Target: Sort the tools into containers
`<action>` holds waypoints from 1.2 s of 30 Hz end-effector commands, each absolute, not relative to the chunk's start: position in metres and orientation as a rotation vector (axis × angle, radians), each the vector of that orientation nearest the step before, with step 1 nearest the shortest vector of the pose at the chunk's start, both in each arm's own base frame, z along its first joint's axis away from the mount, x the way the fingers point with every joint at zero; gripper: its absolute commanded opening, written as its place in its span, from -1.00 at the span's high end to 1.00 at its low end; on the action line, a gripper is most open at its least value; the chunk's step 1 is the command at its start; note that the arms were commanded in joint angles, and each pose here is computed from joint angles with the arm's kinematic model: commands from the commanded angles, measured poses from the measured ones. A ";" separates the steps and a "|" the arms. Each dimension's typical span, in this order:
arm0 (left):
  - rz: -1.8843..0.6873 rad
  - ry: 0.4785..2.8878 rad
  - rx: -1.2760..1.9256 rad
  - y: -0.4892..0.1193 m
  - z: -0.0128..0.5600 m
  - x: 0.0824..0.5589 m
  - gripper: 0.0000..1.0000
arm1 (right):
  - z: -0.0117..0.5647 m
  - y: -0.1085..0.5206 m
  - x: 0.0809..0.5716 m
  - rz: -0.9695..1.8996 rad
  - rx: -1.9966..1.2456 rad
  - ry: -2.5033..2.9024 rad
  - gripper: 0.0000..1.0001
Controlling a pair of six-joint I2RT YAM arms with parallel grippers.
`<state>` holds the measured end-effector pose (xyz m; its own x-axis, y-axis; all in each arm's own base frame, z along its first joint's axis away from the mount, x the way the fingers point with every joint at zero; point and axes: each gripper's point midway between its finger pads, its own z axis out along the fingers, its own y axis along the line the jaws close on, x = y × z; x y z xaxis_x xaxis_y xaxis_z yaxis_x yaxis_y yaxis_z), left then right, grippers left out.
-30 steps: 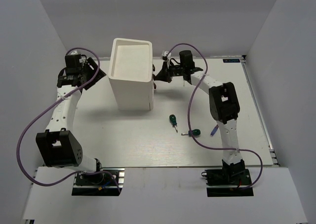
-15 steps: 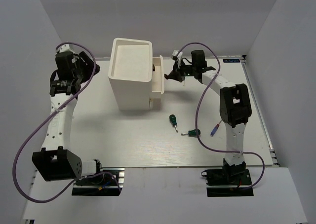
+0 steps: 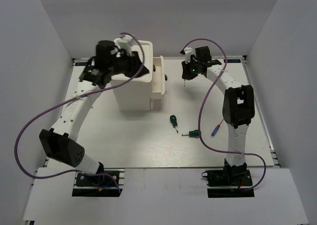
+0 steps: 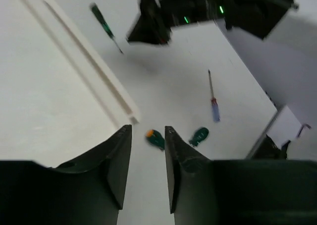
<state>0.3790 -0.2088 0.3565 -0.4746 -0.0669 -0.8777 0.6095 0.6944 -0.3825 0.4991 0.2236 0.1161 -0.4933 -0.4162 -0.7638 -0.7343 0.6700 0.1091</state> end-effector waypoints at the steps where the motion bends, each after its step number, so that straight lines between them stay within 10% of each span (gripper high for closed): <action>1: -0.846 2.044 0.573 -0.251 0.323 0.345 0.08 | 0.110 0.177 0.536 0.291 -0.614 2.292 0.77; 9: -0.811 2.217 0.588 -0.313 0.256 0.290 -0.50 | 0.086 0.181 0.604 0.191 -0.477 2.302 0.13; 25: -0.736 2.332 0.600 -0.360 0.207 0.274 -0.65 | 0.027 0.180 0.618 0.156 -0.383 2.312 0.06; 30: -0.696 2.336 0.590 -0.361 0.204 0.272 -0.65 | 0.004 0.181 0.602 0.165 -0.439 2.374 0.21; 36: -0.670 2.217 0.506 -0.353 0.257 0.282 -0.56 | -0.002 0.184 0.570 0.311 -0.511 2.446 1.00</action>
